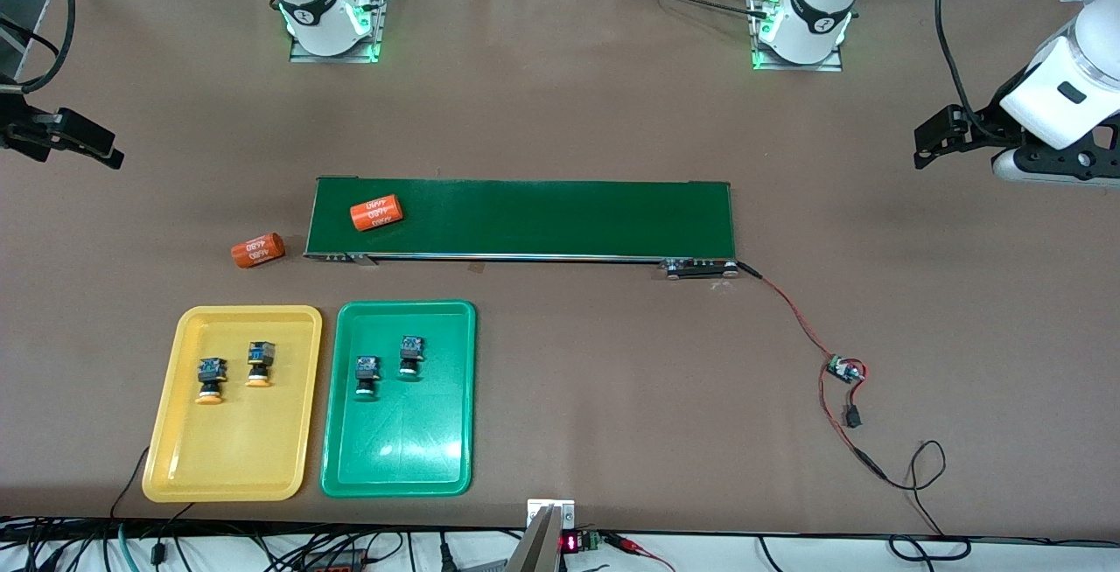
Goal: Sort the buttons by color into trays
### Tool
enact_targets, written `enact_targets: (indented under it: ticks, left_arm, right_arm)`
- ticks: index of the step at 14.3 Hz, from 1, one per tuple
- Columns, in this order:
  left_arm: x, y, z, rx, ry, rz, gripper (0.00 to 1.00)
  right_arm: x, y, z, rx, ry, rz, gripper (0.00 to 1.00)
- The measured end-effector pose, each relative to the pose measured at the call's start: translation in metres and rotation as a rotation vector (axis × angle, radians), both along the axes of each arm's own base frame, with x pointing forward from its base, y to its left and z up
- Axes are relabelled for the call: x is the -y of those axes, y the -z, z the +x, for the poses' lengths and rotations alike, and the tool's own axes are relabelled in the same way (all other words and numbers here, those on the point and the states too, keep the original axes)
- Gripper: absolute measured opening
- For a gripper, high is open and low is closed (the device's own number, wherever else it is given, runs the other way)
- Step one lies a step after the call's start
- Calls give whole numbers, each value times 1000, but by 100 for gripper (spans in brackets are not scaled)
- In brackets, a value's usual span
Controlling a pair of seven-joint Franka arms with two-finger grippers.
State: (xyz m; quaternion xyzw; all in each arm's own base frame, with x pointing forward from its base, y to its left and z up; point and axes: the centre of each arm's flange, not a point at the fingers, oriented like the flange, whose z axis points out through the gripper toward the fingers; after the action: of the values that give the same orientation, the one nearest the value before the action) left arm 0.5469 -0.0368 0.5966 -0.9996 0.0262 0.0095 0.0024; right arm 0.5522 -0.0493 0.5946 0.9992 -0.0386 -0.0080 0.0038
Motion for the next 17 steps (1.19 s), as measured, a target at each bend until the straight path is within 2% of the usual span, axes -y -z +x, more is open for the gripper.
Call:
enact_targets:
  ticks: [17]
  left_arm:
    - [0, 0, 0, 0, 0, 0, 100]
  right_arm:
    - [-3, -3, 0, 5, -15, 0, 100]
